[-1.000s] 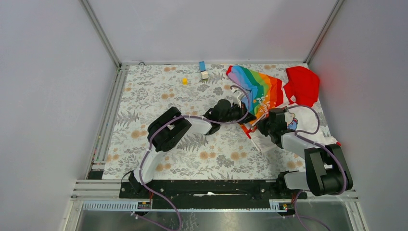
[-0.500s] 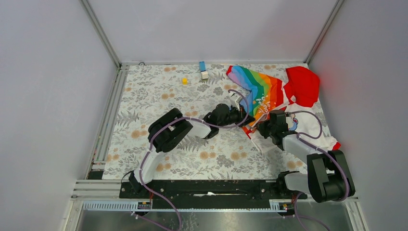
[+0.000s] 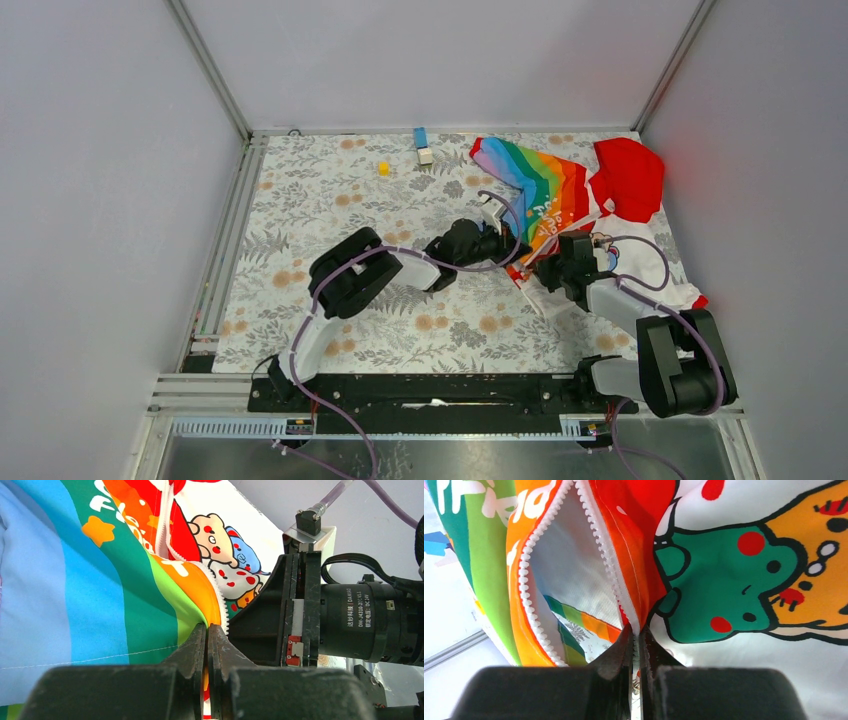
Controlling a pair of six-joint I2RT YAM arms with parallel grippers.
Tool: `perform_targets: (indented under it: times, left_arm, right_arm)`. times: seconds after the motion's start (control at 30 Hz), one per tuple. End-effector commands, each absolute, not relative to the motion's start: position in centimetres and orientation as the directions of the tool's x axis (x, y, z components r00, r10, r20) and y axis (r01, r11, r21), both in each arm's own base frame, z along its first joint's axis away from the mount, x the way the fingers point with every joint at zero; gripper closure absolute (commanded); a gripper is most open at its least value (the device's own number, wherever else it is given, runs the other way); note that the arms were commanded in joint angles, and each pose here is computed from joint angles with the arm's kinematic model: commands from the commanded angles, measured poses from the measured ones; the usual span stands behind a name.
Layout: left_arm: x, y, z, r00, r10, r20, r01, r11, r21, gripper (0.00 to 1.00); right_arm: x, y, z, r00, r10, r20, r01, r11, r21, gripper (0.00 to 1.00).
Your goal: Zip up the jacket
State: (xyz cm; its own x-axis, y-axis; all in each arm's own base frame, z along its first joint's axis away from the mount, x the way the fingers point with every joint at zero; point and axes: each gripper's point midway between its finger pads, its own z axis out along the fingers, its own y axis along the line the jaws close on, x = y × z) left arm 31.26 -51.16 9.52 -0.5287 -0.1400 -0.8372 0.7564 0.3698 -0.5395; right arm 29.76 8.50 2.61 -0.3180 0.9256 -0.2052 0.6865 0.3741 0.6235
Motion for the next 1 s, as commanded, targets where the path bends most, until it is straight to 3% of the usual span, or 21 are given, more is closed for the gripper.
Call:
perform_targets:
  times: [0.0,0.17,0.37,0.47,0.5,0.63,0.7,0.8,0.97]
  left_arm:
    - [31.1,-51.9,15.2,-0.416,-0.218,-0.883,0.822,0.326,-0.468,1.0]
    - [31.0,-51.6,15.4,-0.413,-0.22,-0.884,0.821,0.329,-0.466,1.0]
    - [32.7,-50.7,14.4,-0.433,-0.154,-0.888,0.79,0.409,-0.456,1.0]
    - [33.6,-50.5,13.2,-0.487,-0.072,-0.87,0.758,0.461,-0.462,1.0]
    - [33.7,-50.3,12.9,-0.495,-0.054,-0.867,0.748,0.482,-0.457,0.94]
    - [33.7,-48.3,13.4,-0.489,-0.037,-0.872,0.72,0.547,-0.427,0.52]
    - [33.4,-47.5,14.7,-0.472,-0.033,-0.881,0.723,0.557,-0.408,0.38]
    - [31.5,-47.4,16.6,-0.451,-0.025,-0.892,0.777,0.481,-0.407,0.14]
    - [28.2,-48.2,16.0,-0.413,0.024,-0.91,0.849,0.372,-0.376,0.17]
  right_arm:
    - [29.4,8.2,2.1,-0.295,0.933,-0.204,0.717,0.358,0.598,1.0]
    - [29.7,8.1,2.2,-0.319,0.922,-0.22,0.714,0.387,0.584,1.0]
    - [28.9,7.6,1.7,-0.454,0.837,-0.304,0.689,0.546,0.476,1.0]
    - [29.4,8.3,2.5,-0.499,0.807,-0.316,0.636,0.589,0.499,1.0]
    - [29.4,8.3,2.8,-0.501,0.803,-0.322,0.627,0.593,0.505,1.0]
    - [30.0,8.1,4.1,-0.475,0.805,-0.355,0.6,0.592,0.539,1.0]
    - [30.0,8.1,4.6,-0.472,0.806,-0.357,0.592,0.59,0.548,1.0]
    - [30.1,8.5,5.3,-0.487,0.804,-0.341,0.587,0.59,0.554,1.0]
    - [30.2,9.4,6.5,-0.496,0.815,-0.3,0.58,0.567,0.585,1.0]
